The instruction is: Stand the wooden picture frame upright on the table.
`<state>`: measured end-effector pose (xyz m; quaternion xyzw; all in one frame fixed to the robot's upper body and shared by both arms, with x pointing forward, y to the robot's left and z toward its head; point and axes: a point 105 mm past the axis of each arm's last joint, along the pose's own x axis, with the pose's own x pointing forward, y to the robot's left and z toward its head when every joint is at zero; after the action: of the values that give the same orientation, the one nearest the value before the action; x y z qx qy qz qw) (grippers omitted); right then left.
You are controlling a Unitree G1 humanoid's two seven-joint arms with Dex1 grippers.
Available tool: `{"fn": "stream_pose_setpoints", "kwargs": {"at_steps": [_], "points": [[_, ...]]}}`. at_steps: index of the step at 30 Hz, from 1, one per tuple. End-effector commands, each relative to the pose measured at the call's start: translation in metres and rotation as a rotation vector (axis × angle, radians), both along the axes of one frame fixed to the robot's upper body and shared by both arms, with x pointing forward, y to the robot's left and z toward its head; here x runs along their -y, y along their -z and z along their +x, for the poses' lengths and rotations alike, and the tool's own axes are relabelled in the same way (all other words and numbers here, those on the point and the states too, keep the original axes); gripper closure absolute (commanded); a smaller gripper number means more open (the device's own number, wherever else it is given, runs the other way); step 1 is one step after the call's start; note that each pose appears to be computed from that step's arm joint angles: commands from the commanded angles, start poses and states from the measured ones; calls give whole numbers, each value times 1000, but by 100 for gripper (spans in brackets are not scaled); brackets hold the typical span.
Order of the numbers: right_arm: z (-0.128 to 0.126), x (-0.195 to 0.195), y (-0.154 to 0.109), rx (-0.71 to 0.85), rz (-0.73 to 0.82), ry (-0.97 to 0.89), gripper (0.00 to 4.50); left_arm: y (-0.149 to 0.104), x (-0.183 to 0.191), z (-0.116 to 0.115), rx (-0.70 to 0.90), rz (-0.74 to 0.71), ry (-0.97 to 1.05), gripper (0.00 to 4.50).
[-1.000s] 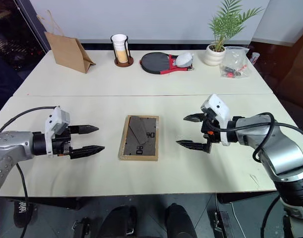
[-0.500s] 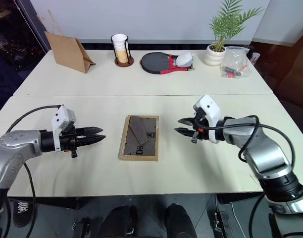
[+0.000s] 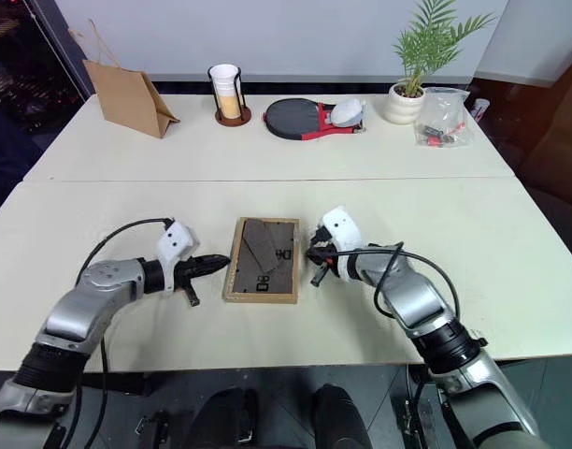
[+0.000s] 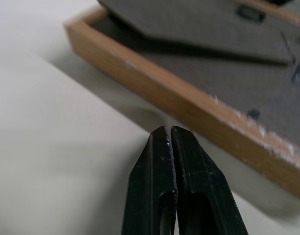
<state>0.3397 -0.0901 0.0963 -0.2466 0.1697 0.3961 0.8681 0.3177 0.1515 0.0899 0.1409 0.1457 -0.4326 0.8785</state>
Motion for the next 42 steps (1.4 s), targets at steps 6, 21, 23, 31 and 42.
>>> {"fn": "stream_pose_setpoints", "kwargs": {"at_steps": [6, 21, 23, 31, 42], "points": [[-10, -25, -2, 5, 29, -92, 445, 0, 3, -21, -18, 24, 77, 443], [-17, -15, -8, 7, -10, -86, 445, -3, -21, -32, -65, 67, 33, 443], [-18, -4, -14, 17, -22, -69, 449, -12, -29, -33, -111, 10, 9, 420], [-33, 10, -24, 31, -81, -112, 450, -33, -34, -59, -460, -268, 30, 47], [-43, -9, -2, -32, -90, -162, 450, -23, -20, -39, -750, -432, -179, 3]]}}
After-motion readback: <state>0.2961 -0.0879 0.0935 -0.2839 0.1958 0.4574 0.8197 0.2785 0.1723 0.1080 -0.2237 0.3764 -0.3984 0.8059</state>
